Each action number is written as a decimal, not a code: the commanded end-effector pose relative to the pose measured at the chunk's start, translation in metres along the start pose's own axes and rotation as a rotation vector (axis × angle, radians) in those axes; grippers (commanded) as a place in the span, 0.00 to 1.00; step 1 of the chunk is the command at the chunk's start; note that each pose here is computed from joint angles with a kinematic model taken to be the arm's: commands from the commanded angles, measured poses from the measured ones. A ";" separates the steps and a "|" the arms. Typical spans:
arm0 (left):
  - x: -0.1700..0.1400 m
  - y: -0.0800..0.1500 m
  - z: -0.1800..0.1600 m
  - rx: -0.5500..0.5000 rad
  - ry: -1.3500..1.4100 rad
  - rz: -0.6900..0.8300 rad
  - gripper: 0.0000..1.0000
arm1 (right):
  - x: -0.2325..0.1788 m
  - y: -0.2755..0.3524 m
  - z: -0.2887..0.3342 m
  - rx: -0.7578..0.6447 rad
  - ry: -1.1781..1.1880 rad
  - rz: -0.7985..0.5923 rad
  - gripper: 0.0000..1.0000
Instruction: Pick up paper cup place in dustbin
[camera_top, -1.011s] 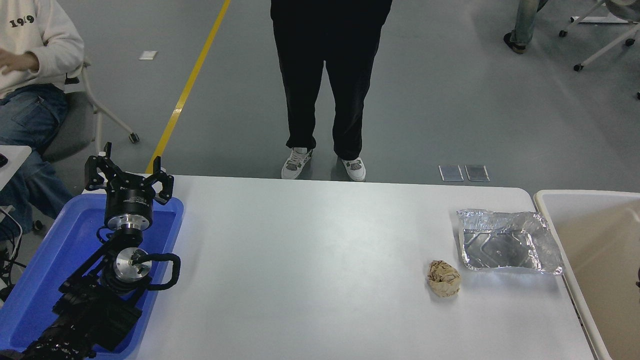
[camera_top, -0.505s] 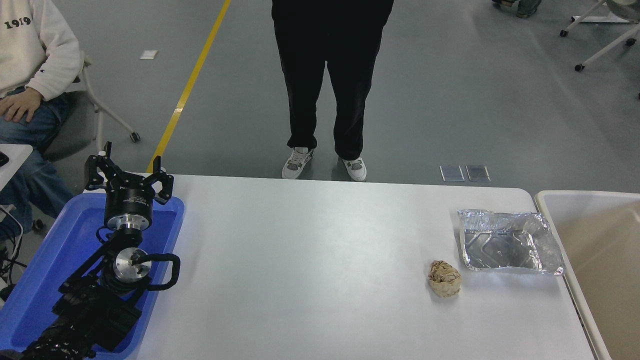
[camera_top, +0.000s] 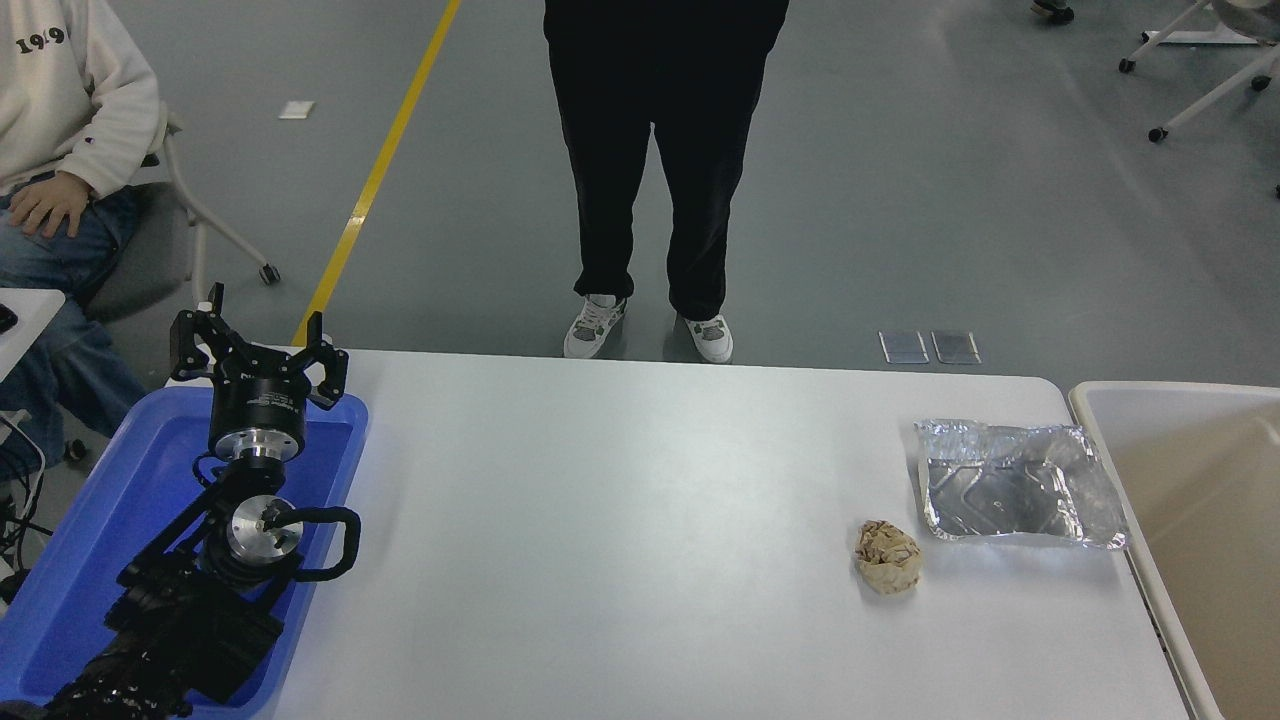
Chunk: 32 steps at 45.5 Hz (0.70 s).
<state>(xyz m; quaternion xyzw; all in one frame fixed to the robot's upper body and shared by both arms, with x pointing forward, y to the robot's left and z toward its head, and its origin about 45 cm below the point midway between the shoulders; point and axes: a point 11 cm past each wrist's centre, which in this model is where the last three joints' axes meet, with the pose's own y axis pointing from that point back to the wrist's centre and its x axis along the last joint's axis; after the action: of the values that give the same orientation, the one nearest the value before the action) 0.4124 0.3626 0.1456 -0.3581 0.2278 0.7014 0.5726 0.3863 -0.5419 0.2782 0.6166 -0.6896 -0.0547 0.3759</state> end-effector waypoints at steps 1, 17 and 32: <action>0.000 0.000 0.000 0.000 0.000 0.000 0.99 | -0.034 0.022 -0.029 0.078 0.037 -0.088 1.00; 0.000 0.000 0.000 0.000 -0.001 0.000 0.99 | -0.044 0.043 -0.043 0.123 0.213 -0.132 1.00; 0.000 0.000 0.000 0.000 -0.001 0.000 0.99 | -0.064 0.069 -0.062 0.137 0.352 -0.212 1.00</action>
<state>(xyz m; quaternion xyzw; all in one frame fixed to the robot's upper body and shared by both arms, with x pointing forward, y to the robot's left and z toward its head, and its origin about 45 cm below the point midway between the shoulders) 0.4124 0.3626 0.1456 -0.3577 0.2276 0.7014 0.5729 0.3739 -0.4662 0.3174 0.6930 -0.5871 0.0363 0.4170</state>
